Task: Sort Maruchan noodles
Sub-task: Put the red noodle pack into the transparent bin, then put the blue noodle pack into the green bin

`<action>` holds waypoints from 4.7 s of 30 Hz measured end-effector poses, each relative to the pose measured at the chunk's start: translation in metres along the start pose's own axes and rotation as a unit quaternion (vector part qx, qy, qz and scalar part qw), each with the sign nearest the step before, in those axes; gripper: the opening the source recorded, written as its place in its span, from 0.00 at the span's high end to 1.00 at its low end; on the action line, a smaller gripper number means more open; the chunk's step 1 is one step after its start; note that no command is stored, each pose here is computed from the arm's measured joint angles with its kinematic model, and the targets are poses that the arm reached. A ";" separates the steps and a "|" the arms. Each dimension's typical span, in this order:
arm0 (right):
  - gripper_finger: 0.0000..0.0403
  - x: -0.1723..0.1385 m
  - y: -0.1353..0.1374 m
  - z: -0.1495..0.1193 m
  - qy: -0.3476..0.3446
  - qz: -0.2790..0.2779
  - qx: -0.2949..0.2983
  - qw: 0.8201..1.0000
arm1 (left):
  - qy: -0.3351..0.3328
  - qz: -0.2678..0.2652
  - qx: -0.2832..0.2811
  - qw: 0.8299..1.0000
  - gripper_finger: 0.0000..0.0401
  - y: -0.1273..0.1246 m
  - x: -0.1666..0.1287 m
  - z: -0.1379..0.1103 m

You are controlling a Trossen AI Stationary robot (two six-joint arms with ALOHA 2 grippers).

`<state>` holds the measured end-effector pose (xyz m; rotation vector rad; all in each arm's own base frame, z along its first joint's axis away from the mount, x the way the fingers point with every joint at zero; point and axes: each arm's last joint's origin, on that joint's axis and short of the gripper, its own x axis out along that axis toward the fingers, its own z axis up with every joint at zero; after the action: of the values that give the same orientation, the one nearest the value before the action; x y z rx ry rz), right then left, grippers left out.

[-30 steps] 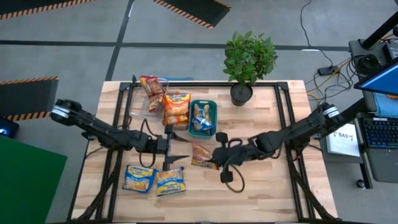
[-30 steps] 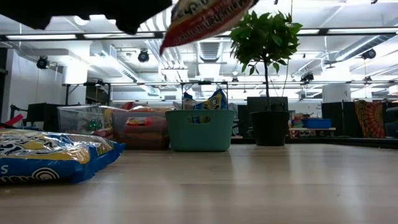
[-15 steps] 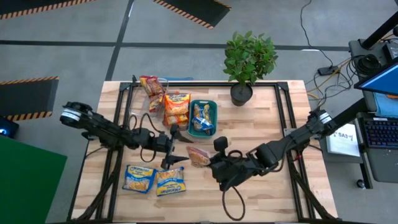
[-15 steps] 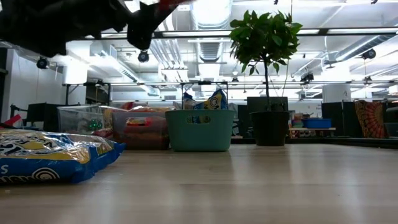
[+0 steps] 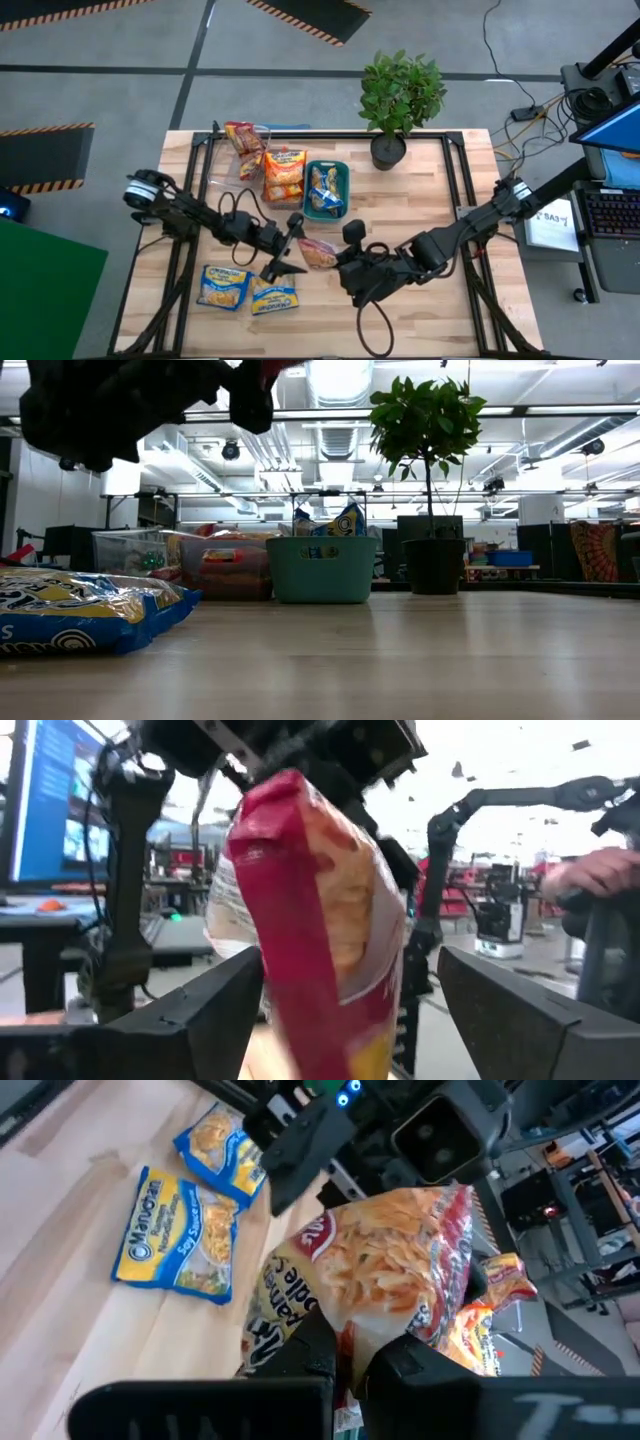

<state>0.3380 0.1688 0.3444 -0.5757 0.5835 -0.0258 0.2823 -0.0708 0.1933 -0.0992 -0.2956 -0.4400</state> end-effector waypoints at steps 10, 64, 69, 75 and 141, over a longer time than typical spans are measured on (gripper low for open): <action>0.98 0.008 0.006 -0.003 0.016 0.003 -0.013 1.000 | 0.003 0.022 -0.001 1.000 0.49 0.001 0.000 0.000; 0.45 -0.054 -0.089 -0.035 0.063 -0.062 0.225 0.970 | 0.452 0.737 -0.013 0.502 0.91 0.079 -0.126 0.149; 0.45 -0.030 -0.076 -0.035 0.092 -0.059 0.205 0.973 | 0.504 0.743 -0.046 0.437 0.91 0.111 -0.151 0.145; 0.45 -0.008 -0.063 -0.039 0.125 -0.056 0.185 0.973 | 0.542 0.703 -0.153 0.435 0.91 0.154 -0.180 0.154; 0.45 0.006 -0.020 -0.061 0.173 -0.088 0.239 0.951 | 0.638 0.648 -0.130 0.394 0.61 0.172 -0.154 0.127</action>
<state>0.3138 0.1204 0.3100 -0.1460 0.8332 -0.4338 0.1905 0.1669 0.2626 -0.2333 1.4273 1.1299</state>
